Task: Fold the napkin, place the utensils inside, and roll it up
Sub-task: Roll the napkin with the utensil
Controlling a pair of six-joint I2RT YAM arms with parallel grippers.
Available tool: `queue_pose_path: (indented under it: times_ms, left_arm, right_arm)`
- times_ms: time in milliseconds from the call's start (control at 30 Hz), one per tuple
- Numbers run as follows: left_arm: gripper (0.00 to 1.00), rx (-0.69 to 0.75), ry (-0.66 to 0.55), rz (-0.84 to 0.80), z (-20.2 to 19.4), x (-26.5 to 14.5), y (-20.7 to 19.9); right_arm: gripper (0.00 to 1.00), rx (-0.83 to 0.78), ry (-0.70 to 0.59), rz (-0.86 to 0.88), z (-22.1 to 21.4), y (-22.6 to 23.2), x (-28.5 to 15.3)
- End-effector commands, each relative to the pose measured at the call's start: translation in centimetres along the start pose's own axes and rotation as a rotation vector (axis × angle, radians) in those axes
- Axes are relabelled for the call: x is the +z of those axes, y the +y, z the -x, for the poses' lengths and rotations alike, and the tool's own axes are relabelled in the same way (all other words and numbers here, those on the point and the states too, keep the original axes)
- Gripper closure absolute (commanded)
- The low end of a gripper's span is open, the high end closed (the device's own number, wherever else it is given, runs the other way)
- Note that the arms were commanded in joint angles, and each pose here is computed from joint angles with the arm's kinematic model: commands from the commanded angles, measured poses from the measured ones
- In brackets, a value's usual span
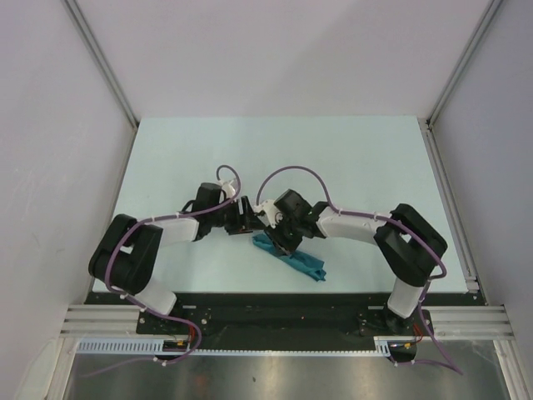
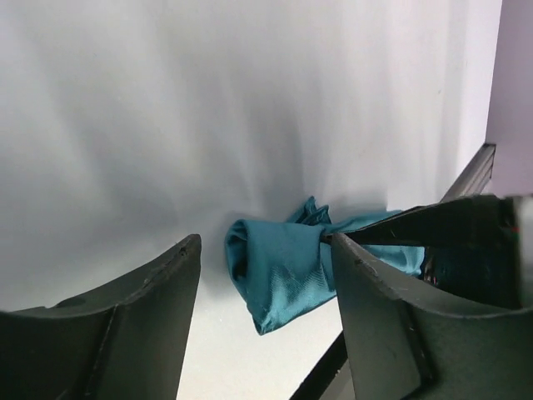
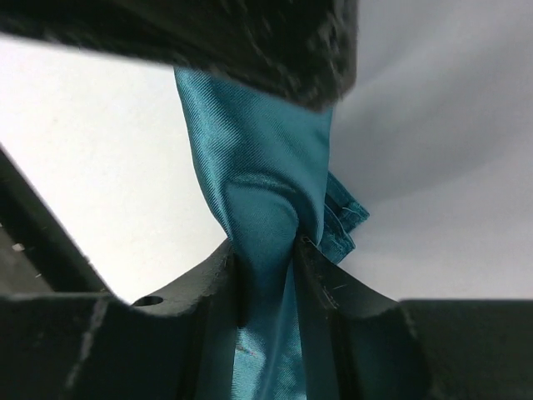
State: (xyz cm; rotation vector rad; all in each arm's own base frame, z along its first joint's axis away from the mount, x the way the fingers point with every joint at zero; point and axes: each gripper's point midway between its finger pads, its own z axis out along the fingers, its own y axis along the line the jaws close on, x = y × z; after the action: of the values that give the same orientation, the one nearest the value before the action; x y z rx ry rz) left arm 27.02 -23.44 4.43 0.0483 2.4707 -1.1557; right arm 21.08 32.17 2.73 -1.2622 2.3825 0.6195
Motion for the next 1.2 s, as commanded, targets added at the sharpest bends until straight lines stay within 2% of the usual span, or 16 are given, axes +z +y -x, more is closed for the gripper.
queue_pose_path:
  times_ms: [0,233,433,633,733,867,1167]
  left_arm:
    - [0.31,0.067,-0.067,-0.023,1.9,-0.9,-1.2]
    - [0.3,0.062,-0.053,-0.115,-0.4,-1.3,-1.9]
    - [0.33,0.054,-0.043,-0.142,-1.4,-0.9,-2.5]
    - [0.46,0.027,-0.045,-0.169,-1.3,-0.1,-2.8]
    - [0.55,0.01,-0.041,-0.19,-1.3,0.3,-3.0]
    - [0.56,0.005,-0.05,-0.194,-0.9,0.5,-3.2]
    - [0.56,-0.001,-0.06,-0.187,-0.4,0.9,-3.1]
  right_arm:
    - [0.66,0.107,0.059,0.218,-1.8,2.0,1.0]
    - [0.65,0.224,0.086,0.26,-2.8,0.3,2.0]
    - [0.61,0.273,0.095,0.262,-3.4,-0.9,2.5]
    - [0.54,0.293,0.088,0.24,-3.4,-1.9,2.3]
    - [0.5,0.315,0.081,0.23,-3.2,-2.1,2.0]
    - [0.41,0.31,0.041,0.218,-2.2,-2.4,1.0]
    - [0.28,0.284,-0.089,0.224,1.1,-2.4,-2.7]
